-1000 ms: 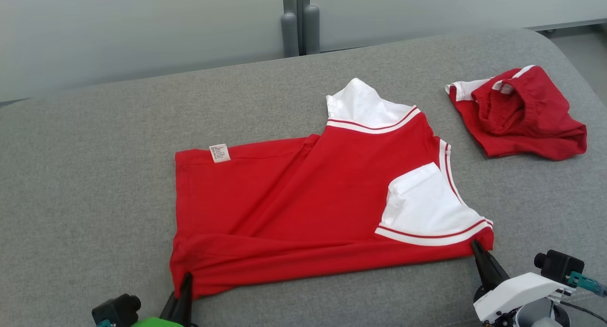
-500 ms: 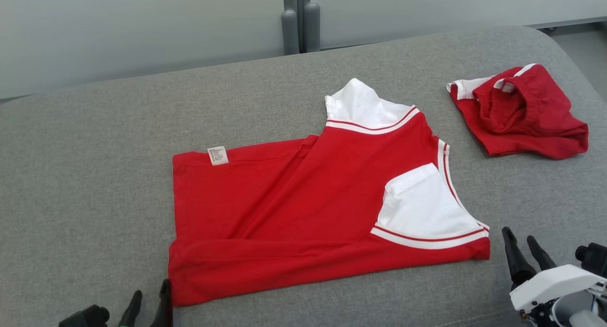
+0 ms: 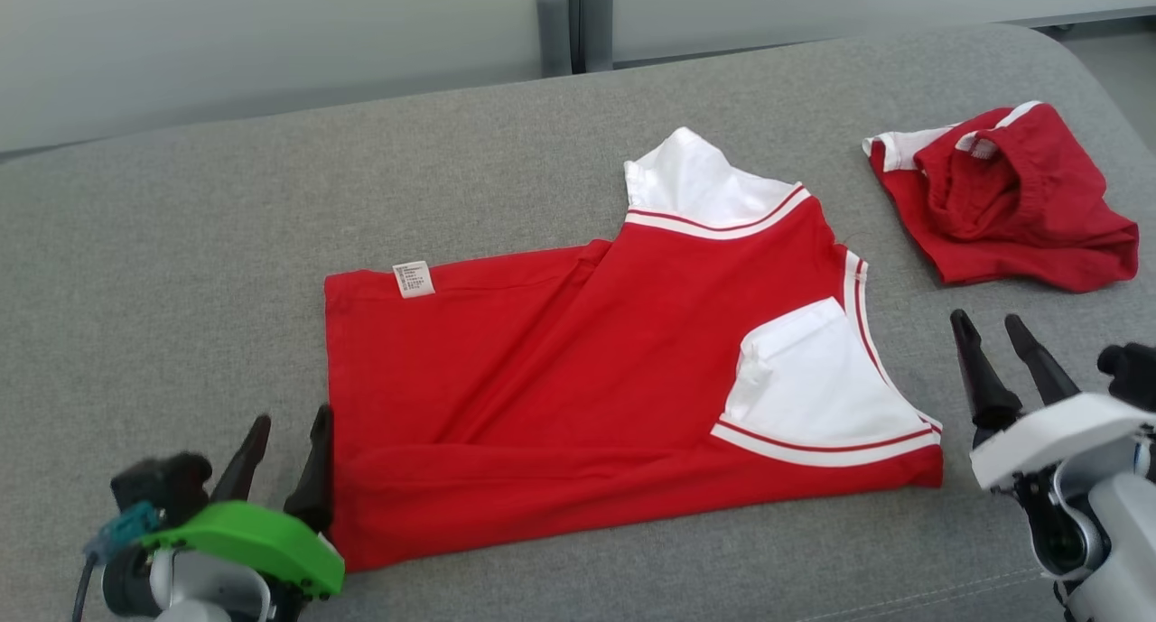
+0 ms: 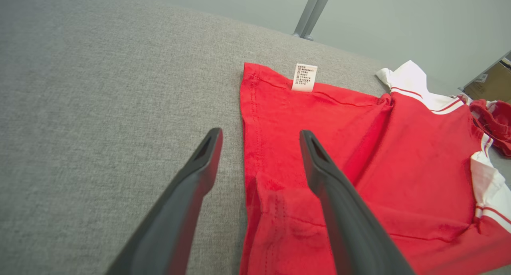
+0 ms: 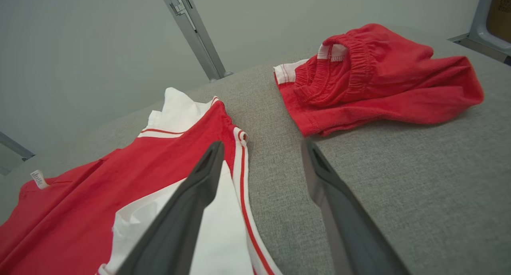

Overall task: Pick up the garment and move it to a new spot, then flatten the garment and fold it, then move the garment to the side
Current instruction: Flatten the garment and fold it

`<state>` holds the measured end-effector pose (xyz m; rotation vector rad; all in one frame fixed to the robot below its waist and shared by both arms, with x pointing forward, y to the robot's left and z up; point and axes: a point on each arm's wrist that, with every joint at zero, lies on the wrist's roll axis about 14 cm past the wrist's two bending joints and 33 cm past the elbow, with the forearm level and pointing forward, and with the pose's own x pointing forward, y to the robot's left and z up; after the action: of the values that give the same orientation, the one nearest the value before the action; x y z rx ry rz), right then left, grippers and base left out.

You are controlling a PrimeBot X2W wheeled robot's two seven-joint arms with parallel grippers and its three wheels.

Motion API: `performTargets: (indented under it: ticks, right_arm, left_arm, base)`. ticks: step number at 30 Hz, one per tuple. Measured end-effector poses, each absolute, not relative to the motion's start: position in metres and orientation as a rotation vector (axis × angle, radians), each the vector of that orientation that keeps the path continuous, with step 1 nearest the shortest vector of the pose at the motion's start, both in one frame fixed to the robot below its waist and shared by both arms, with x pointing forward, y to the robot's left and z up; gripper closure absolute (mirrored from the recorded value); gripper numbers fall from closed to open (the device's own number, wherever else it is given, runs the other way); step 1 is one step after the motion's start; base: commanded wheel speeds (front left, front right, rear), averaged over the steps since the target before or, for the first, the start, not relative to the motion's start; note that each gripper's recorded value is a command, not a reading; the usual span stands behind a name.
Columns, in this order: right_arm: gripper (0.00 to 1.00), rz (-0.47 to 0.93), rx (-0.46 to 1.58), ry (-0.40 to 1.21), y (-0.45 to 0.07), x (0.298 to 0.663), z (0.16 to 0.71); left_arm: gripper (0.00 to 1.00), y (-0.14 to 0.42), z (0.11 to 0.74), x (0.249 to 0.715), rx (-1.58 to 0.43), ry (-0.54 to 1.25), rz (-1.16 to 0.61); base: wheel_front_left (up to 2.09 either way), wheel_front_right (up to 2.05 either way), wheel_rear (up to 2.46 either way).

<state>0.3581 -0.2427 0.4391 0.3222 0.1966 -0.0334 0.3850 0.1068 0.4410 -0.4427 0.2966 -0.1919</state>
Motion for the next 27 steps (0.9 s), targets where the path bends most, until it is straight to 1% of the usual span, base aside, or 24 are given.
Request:
performTargets:
  ticks: [6, 9, 13, 19, 27]
  right_arm:
    - [0.0, 0.109, 0.201, 0.198, -0.217, 0.394, 0.455]
    - [0.0, 0.174, 0.17, 0.205, -0.198, 0.407, 0.458]
    - [0.0, 0.223, 0.178, 0.208, -0.179, 0.419, 0.458]
    - [0.0, 0.237, 0.191, 0.241, -0.171, 0.423, 0.448]
    - [0.0, 0.221, 0.173, 0.25, -0.179, 0.434, 0.444]
  left_arm:
    - [0.0, 0.08, 0.458, 0.421, -0.431, 0.288, -0.274]
    - [0.0, 0.081, 0.451, 0.435, -0.41, 0.325, -0.261]
    - [0.0, 0.084, 0.434, 0.451, -0.392, 0.384, -0.233]
    - [0.0, 0.081, 0.417, 0.466, -0.366, 0.439, -0.228]
    - [0.0, 0.065, 0.402, 0.489, -0.349, 0.473, -0.242]
  base:
    - [0.0, 0.0, 0.0]
    - [0.0, 0.0, 0.0]
    - [0.0, 0.0, 0.0]
    - [0.0, 0.0, 0.0]
    - [0.0, 0.0, 0.0]
